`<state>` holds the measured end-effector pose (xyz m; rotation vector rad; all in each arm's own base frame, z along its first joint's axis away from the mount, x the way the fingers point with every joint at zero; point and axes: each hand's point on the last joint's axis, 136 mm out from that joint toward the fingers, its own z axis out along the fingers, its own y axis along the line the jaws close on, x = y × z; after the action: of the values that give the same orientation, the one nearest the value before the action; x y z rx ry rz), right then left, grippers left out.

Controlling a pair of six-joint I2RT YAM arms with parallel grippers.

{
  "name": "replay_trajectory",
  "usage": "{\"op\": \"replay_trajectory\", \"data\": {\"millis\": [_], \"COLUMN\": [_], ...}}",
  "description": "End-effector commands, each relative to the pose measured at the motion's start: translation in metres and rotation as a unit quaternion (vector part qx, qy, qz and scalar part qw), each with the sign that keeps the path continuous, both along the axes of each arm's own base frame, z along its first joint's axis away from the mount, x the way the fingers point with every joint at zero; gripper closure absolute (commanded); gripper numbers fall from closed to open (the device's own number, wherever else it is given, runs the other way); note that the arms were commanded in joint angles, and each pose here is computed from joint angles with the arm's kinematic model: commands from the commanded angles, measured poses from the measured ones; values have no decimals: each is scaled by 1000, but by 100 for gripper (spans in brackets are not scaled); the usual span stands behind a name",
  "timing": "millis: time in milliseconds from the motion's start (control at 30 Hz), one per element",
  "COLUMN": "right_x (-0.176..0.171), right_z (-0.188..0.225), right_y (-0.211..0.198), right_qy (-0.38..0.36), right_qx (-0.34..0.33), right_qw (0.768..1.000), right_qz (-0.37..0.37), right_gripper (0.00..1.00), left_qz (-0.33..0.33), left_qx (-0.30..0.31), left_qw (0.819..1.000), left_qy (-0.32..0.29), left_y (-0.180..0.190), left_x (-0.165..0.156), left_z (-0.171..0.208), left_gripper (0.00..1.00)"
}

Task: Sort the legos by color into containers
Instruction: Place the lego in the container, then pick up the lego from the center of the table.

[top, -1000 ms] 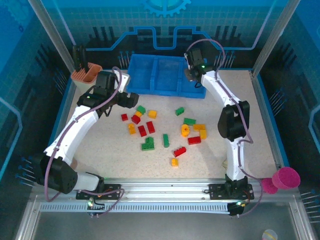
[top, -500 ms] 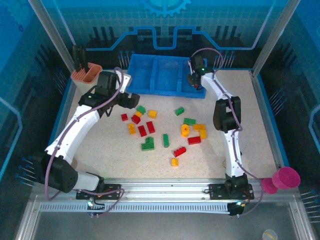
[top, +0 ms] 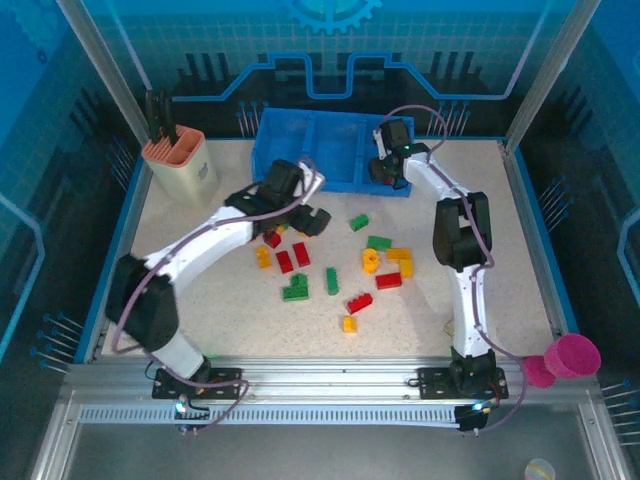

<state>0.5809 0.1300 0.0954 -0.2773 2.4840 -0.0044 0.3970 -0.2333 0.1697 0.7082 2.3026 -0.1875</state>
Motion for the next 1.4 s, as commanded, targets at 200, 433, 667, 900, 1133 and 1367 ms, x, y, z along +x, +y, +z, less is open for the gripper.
{"op": "replay_trajectory", "data": {"millis": [200,433,667,900,1133,1367], "right_x": [-34,-96,-177,-240,-272,-296], "right_z": [105,111,94,58,27,-5], "right_y": [17,-1,-32,-36,-33,-30], "right_qy": [-96,-80,-32,27,71,121], "right_qx": [78,77,81,112,114,122], "right_qw": [992,994,995,990,986,979], "right_qz": [32,13,-49,-79,-96,-114], "right_gripper": [49,48,47,47,47,47], "left_qz": [-52,-64,-68,-49,-44,-47], "left_qx": [-15,-10,12,30,45,51], "left_qw": [998,997,996,996,994,992], "left_qy": [11,31,59,73,94,109], "left_y": [-74,-100,-115,-116,-117,-117], "left_x": [33,48,54,61,65,63], "left_z": [-42,-72,-103,-127,-148,-155], "left_gripper": [2,2,5,11,26,57]}}
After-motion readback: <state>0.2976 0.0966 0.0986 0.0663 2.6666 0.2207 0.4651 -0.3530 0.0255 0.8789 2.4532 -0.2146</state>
